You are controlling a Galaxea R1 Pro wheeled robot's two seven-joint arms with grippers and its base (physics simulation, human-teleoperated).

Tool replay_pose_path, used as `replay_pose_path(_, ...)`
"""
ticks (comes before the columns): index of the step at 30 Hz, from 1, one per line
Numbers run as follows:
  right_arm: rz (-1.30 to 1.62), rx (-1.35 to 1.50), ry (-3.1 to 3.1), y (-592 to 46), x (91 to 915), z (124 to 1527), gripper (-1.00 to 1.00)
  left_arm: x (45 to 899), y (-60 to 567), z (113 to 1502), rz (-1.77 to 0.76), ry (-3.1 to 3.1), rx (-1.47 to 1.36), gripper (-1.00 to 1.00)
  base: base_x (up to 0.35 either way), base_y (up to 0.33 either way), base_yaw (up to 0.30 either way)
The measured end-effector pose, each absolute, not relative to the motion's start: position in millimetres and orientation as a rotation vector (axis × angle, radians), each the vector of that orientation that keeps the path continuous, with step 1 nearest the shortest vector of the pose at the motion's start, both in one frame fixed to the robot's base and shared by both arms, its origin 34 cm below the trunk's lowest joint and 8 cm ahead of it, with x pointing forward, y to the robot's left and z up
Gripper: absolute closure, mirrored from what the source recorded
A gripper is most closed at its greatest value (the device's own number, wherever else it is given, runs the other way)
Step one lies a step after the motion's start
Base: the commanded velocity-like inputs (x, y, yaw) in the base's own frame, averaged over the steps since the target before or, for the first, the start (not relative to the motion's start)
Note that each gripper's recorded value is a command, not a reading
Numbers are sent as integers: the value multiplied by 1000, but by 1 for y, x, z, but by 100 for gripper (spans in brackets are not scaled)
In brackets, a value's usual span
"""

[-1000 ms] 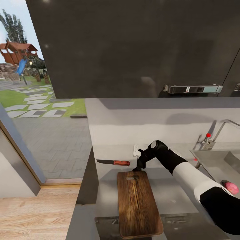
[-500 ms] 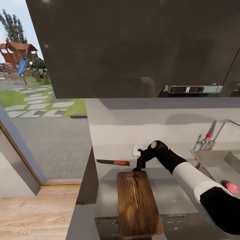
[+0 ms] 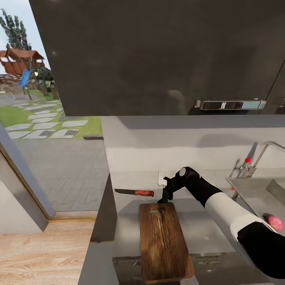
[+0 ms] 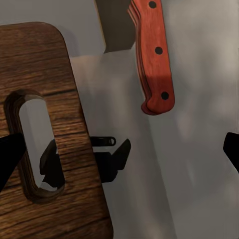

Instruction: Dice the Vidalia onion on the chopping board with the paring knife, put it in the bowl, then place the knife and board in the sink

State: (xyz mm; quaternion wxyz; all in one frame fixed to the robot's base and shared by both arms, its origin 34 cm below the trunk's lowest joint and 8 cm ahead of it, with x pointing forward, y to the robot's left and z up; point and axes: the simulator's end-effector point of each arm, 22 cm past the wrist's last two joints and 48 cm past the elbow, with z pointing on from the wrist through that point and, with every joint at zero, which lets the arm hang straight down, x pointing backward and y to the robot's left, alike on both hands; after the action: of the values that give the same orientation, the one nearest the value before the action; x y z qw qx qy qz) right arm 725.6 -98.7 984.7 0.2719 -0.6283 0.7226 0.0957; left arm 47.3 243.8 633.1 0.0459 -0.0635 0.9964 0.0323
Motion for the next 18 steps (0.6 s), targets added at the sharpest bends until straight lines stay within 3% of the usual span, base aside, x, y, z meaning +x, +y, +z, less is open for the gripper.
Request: replay_pose_path(18,282,-1697,1965,-100,725,967,-100,37,244,635,102,3070,-194,-100,0,0,0)
